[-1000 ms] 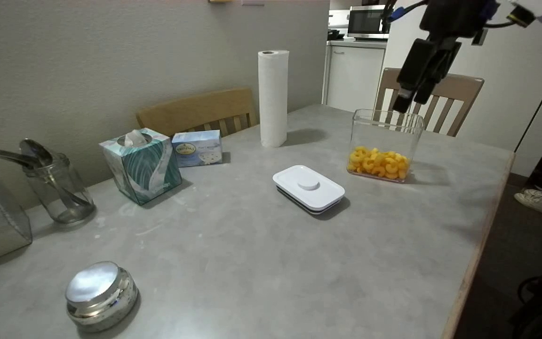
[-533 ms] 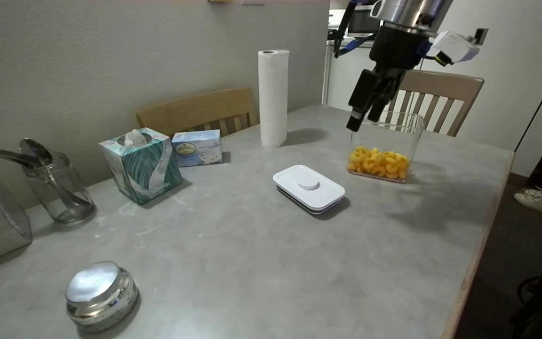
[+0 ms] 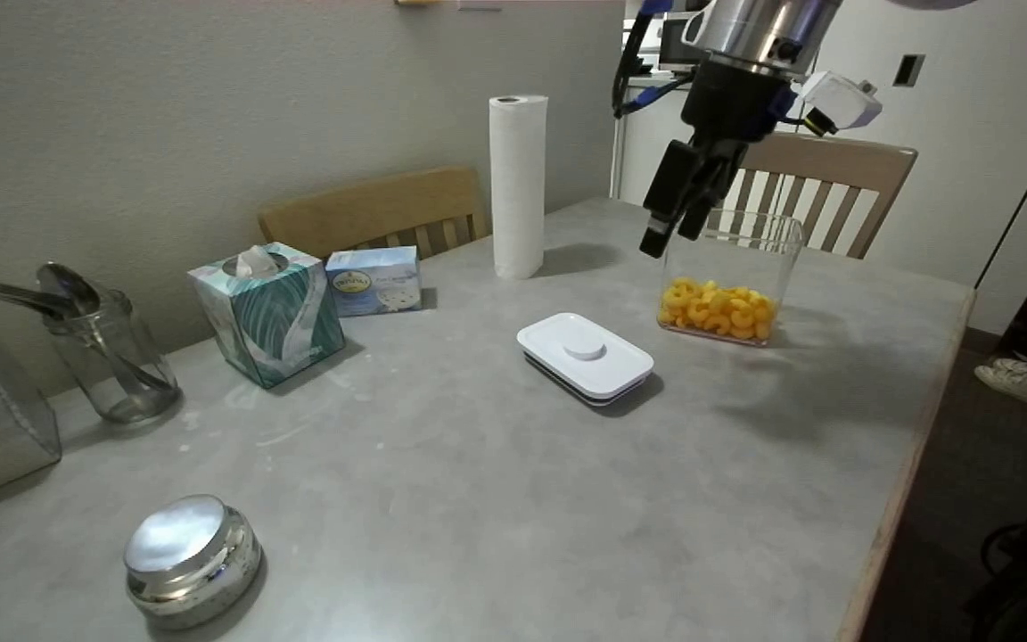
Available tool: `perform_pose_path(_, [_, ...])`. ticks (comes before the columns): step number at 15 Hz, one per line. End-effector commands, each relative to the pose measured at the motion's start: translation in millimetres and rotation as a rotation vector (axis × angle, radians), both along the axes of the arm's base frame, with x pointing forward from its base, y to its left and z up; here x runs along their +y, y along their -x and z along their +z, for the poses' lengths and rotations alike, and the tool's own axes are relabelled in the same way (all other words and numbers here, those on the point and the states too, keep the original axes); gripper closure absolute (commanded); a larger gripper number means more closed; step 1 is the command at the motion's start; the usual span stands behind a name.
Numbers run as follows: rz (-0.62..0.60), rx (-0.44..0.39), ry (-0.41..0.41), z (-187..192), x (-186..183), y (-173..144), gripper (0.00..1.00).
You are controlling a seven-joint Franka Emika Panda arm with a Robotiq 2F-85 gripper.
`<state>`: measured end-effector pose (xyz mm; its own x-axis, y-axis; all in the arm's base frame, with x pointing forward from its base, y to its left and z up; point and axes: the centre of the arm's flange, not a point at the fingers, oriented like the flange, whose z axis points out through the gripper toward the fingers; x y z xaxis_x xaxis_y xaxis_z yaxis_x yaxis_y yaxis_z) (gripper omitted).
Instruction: Place the lid on the container then push the button
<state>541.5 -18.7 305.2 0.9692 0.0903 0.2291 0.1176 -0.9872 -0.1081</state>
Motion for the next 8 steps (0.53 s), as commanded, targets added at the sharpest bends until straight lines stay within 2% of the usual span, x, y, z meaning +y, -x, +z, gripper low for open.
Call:
perform_pose_path(1, [0.055, 0.013, -0.012, -7.7, 1.7, -20.6, 0.00])
perform_pose_path(2, [0.025, -0.002, -0.003, -3.1, 3.9, -7.4, 0.00])
perform_pose_path(8, [0.035, 0.005, -0.006, -6.5, 7.9, -14.3, 0.00])
